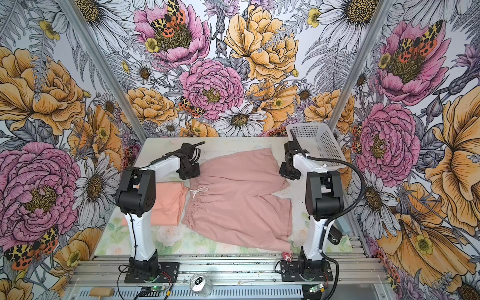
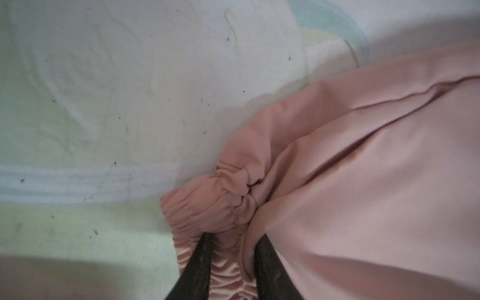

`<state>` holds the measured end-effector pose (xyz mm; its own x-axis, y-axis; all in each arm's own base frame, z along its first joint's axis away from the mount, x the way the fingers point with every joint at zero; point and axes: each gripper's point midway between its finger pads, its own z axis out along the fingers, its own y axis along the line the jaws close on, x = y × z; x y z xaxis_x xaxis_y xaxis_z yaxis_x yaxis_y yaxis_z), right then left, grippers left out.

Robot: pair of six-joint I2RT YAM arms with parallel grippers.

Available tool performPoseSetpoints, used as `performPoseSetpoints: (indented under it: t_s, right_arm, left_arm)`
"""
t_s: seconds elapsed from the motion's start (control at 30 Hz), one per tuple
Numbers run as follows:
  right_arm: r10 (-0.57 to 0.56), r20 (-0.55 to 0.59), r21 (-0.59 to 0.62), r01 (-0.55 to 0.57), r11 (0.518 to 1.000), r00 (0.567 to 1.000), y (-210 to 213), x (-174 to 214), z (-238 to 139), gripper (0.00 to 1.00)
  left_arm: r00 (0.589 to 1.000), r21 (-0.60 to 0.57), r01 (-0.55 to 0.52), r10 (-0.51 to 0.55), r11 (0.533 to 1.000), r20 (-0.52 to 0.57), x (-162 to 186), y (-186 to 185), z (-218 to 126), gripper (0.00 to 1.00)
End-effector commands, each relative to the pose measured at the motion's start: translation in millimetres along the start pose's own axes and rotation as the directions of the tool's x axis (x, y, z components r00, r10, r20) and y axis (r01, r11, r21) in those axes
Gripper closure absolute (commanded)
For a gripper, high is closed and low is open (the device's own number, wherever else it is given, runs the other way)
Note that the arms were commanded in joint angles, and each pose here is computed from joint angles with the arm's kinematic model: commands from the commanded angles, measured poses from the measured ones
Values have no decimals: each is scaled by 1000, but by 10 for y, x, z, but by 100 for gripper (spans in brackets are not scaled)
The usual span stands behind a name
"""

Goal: Fold and stack the mixed laundry pile

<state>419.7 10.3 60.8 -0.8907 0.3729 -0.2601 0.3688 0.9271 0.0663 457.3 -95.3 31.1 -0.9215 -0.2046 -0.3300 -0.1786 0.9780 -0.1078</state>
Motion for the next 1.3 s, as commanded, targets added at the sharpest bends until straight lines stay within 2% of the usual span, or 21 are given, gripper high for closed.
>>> performPoseSetpoints:
  t_s: [0.0, 0.17, 0.33, 0.5, 0.63, 0.73, 0.87, 1.03, 1.27]
  right_arm:
    - [14, 36, -42, -12, 999, 999, 71, -15, -234, 74]
    - [-36, -13, -101, 34, 994, 999, 341, 210, -206, 73]
    - [-67, -89, -118, 56, 991, 994, 453, 563, -70, 72]
    - [-100, -122, -163, 80, 983, 988, 520, 1029, -259, 71]
    - [-88, -143, -171, 63, 983, 986, 369, 1409, -416, 70]
    - [-83, -196, -177, 48, 983, 977, 277, 1701, -406, 70]
    - [-78, -270, -134, 43, 990, 960, 138, 1997, -183, 70]
    - [-32, -243, -70, 16, 997, 969, 103, 1801, 87, 70]
    - [19, -162, -11, -22, 1000, 987, 84, 1128, 288, 70]
  left_arm:
    - [1000, -7, -7, 7, 1000, -27, 73, 22, -108, 59]
    - [999, 24, -18, 17, 1000, 51, -69, -153, -415, 48]
    - [994, 63, -48, 42, 997, 97, -7, -337, -742, 44]
    - [995, 139, -99, 95, 985, 36, 508, -588, -888, 44]
    - [991, 146, -121, 126, 982, -31, 1000, -647, -872, 44]
    - [989, 142, -121, 132, 982, -68, 1254, -635, -843, 44]
    - [985, 137, -119, 134, 983, -109, 1465, -605, -712, 45]
    - [982, 140, -113, 133, 984, -137, 1474, -639, -456, 46]
    - [977, 150, -92, 119, 984, -178, 1342, -715, -58, 47]
